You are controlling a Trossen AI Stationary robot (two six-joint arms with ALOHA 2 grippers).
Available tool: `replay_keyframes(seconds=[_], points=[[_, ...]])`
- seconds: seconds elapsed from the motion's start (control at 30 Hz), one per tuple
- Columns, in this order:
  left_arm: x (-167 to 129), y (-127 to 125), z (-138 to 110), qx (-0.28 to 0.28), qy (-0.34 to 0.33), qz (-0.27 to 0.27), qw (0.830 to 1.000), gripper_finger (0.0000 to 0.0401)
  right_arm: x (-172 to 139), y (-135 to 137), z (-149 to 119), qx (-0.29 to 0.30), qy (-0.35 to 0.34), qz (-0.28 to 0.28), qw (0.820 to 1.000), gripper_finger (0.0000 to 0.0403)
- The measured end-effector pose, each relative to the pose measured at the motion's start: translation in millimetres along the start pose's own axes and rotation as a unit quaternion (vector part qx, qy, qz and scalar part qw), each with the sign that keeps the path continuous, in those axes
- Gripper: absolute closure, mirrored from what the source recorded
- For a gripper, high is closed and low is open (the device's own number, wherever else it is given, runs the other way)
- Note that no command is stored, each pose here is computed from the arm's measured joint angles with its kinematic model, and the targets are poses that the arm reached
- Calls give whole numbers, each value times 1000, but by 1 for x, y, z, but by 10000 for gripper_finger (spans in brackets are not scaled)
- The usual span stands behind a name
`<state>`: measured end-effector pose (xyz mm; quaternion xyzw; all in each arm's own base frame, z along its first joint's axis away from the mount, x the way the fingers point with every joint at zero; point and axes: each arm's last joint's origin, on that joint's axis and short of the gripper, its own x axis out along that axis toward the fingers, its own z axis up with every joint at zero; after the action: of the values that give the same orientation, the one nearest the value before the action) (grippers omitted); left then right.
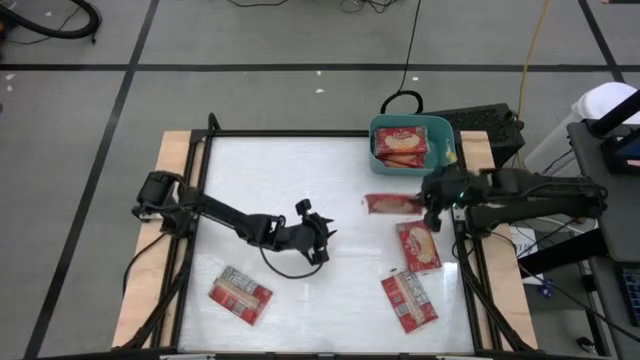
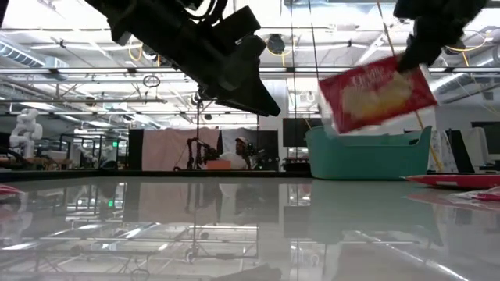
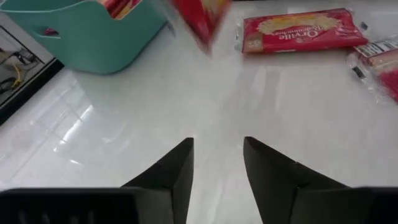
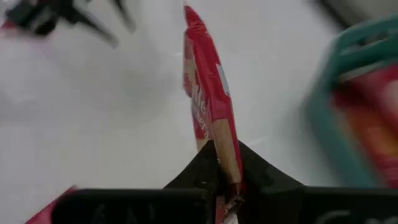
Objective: Sort popcorn bags into baskets
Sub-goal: Put the red popcorn bag into the green bin
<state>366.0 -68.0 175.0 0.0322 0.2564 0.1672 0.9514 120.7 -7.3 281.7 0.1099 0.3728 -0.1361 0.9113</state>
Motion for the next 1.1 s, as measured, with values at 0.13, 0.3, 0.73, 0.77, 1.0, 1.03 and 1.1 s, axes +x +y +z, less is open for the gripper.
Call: replay_keyframes(seconds=[0.13, 0.3, 0.73, 0.77, 1.0, 1.03, 1.1], points=[[4, 7, 1, -7, 5, -7, 1000, 266, -31, -13, 27, -17, -28, -54, 998, 390], [6, 11, 2, -12, 2, -11, 1000, 269, -61, -30, 60, -37, -56, -126, 990, 390], [-1, -5, 5, -48, -13, -73, 996, 270, -34, -119, 102, 19, 40, -169, 985, 390], [-2, -8, 5, -50, -13, -78, 996, 270, -32, -126, 101, 30, 45, -168, 984, 390], [-11, -23, 8, -44, -39, -102, 993, 270, -18, -165, 98, 94, 35, -106, 989, 390], [-12, -24, 9, -46, -45, -104, 993, 270, -16, -169, 98, 103, 31, -95, 990, 389], [-13, -25, 10, -48, -52, -107, 992, 270, -11, -175, 96, 116, 37, -86, 989, 386]])
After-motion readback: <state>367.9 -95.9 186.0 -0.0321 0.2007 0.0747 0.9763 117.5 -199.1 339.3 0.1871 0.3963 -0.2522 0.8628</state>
